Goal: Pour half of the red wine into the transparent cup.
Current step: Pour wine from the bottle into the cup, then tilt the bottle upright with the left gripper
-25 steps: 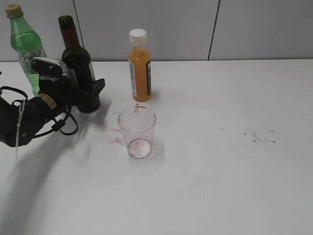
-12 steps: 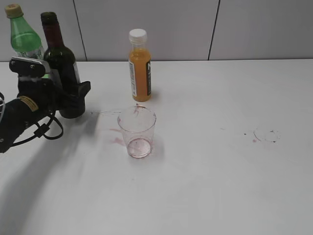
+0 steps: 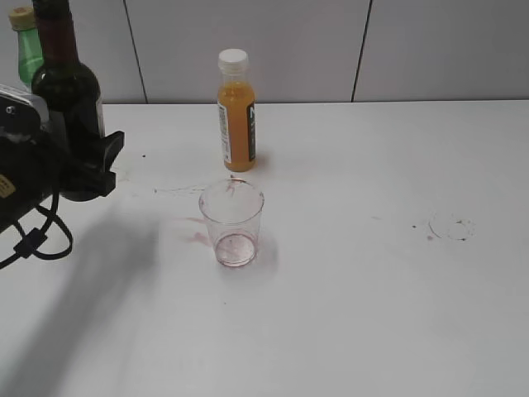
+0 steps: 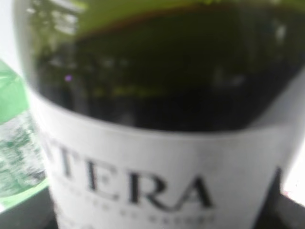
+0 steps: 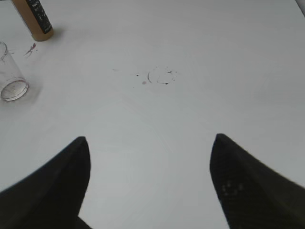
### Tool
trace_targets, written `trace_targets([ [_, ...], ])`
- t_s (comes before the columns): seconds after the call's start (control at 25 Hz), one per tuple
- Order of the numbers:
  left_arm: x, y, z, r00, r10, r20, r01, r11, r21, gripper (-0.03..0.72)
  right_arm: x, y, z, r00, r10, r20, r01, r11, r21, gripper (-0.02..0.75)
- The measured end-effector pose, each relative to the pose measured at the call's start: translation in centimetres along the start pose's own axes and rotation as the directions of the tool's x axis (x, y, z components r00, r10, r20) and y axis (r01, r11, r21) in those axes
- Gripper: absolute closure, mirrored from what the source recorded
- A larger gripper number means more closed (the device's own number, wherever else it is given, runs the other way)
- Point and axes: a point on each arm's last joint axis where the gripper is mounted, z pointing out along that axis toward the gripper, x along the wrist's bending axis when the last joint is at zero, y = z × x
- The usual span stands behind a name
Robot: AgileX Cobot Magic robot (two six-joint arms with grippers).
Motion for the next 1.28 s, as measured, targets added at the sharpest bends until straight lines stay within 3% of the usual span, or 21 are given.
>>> trace_targets([
  [0.28,-0.5,-0.6,-3.2,0.991,0.095,-0.099,-0.086,0.992,0.092,0.143,0.0,0.0,0.0,1.0,0.002,0.0,-0.002,1.0,0.0,0.148],
  [0.68,-2.3,-1.1,-5.2,0.947,0.273,-0.169,-0.23,0.944,0.235,0.143,0.0,0.0,0.0,1.0,0.001,0.0,-0.001,1.0,0.0,0.148],
  [0.84,-2.0,-1.3,-5.3,0.911,0.377,-0.17,-0.322,0.905,0.279,0.143,0.0,0.0,0.0,1.0,0.001,0.0,-0.001,1.0,0.0,0.148],
  [1.28,-2.1,-0.5,-4.4,0.855,0.494,-0.155,-0.441,0.852,0.282,0.143,0.0,0.0,0.0,1.0,0.001,0.0,-0.001,1.0,0.0,0.148],
])
